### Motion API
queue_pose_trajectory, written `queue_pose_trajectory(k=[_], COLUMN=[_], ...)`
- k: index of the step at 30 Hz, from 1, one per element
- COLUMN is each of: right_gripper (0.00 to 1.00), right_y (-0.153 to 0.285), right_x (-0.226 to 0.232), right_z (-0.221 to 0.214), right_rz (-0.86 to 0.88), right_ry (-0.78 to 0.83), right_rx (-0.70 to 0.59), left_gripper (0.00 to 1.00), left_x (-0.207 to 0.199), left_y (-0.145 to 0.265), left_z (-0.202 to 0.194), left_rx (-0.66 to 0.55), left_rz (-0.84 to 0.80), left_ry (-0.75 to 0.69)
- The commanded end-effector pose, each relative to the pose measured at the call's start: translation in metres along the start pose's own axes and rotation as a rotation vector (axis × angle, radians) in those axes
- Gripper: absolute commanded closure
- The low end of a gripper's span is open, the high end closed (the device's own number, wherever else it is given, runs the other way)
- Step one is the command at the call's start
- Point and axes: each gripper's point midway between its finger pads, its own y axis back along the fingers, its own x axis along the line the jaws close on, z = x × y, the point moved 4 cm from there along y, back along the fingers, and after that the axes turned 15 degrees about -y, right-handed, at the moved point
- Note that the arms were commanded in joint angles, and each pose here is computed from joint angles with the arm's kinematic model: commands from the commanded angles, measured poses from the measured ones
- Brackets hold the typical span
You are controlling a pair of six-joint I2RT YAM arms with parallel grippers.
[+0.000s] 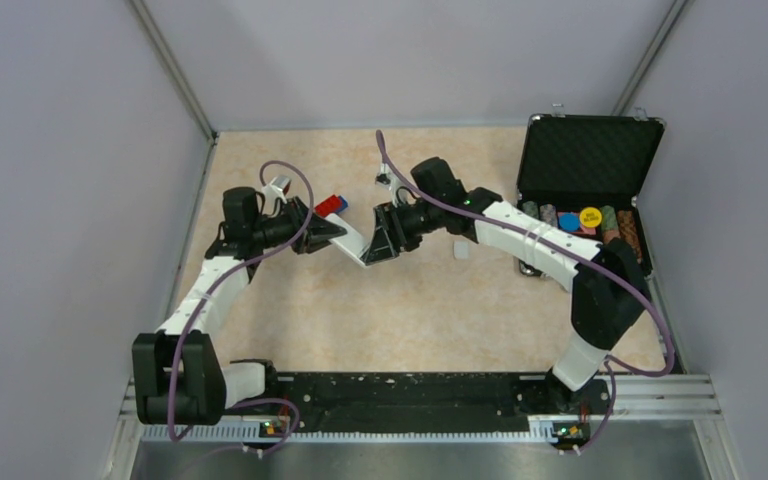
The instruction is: Load the batteries into the remote control
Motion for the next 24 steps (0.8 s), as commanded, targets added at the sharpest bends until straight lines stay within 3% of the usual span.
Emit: queue_pose_trajectory(k=[1,13,24], right_gripper=[0.44,0.64,0.64], right_y=[-0.007,-0.007,-0.002], right_x=[-0.005,-0.016,-0.022], right_z=[0.010,0.014,0.015], right_rz=[-0.025,-0.019,0.030], right_ry=[0.016,-0.054,-0.132], right_rx=[-0.027,-0.050,-0.069], left_gripper=[1.00,1.00,1.00], left_x=[-0.022,-0.031,-0.047], left_y=[0.004,0.007,0.011], left_z=[0.002,0.000,0.004], left_rx=[0.022,0.054,0.060], left_rz=[-0.116,-0.168,-0.252], left_ry=[-0.057,-0.103,-0.140])
